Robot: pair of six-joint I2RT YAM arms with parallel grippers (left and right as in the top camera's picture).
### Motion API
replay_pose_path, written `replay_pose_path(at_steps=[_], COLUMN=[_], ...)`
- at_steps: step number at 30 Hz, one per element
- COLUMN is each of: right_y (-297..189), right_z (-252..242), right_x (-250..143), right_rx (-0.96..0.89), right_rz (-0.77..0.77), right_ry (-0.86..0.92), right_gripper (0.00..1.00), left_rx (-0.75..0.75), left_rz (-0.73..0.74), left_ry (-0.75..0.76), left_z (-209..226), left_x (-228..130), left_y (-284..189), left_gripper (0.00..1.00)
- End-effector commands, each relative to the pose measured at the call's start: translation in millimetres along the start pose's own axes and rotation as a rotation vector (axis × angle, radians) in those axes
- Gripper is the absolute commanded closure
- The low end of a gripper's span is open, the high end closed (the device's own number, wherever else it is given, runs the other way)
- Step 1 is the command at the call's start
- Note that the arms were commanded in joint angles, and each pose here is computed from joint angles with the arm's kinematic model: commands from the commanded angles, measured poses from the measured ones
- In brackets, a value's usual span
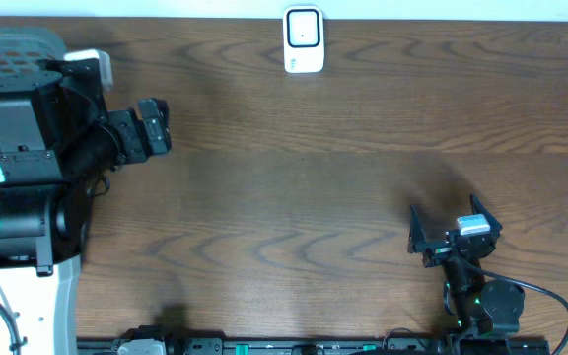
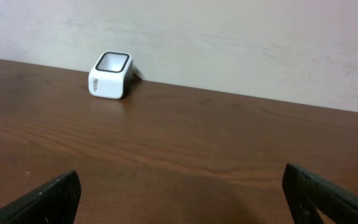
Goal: Scan the item barcode
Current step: 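Raise the left gripper and move it over the grey basket, then lower the left gripper into the basket and grasp the green-capped bottle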
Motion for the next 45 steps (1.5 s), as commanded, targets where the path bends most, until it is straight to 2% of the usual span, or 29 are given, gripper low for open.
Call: replay_pose_path(at_steps=[1,13,18,32,41,45], right_y=[0.3,0.3,0.3,0.3,0.3,0.3], right_z=[1.5,1.5,1.5,1.5,1.5,1.5], right_x=[-1.1,-1.1,-1.1,-1.1,-1.1,-1.1], right_rx=[0.005,0.005,0.005,0.005,0.005,0.005], right_rz=[0.002,0.002,0.002,0.002,0.002,0.002], right_ry=[0.011,0.011,0.011,0.011,0.011,0.011], right_gripper=[0.01,0.01,0.01,0.01,0.01,0.01], left_rx=[0.063,0.175,0.228,0.324,0.384,0.433], left_rz=[-0.064,-0.247,-0.290,-0.323,-0.286,-0.271], left_ry=[-0.010,-0.266,-0.344,-0.415,-0.461,-0.526], left_z=[5.2,37.3,57.8,92.6,120.8,143.4], left_x=[14.0,61.1,69.2,75.3,86.3,91.4], left_y=[-9.4,-45.7,-53.1,-57.9,-34.3,-28.2], left_gripper=[0.02,0.02,0.02,0.02,0.02,0.02])
Point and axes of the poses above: each gripper's point midway between its finger pads, its own y axis out along the fingers, its own z axis along the line the jaws close on, x = y × z, the point moved 5 cm from there along -y, back along the fingers, and after that the axes turned 12 degrees about -y, right-handed, at the moved point
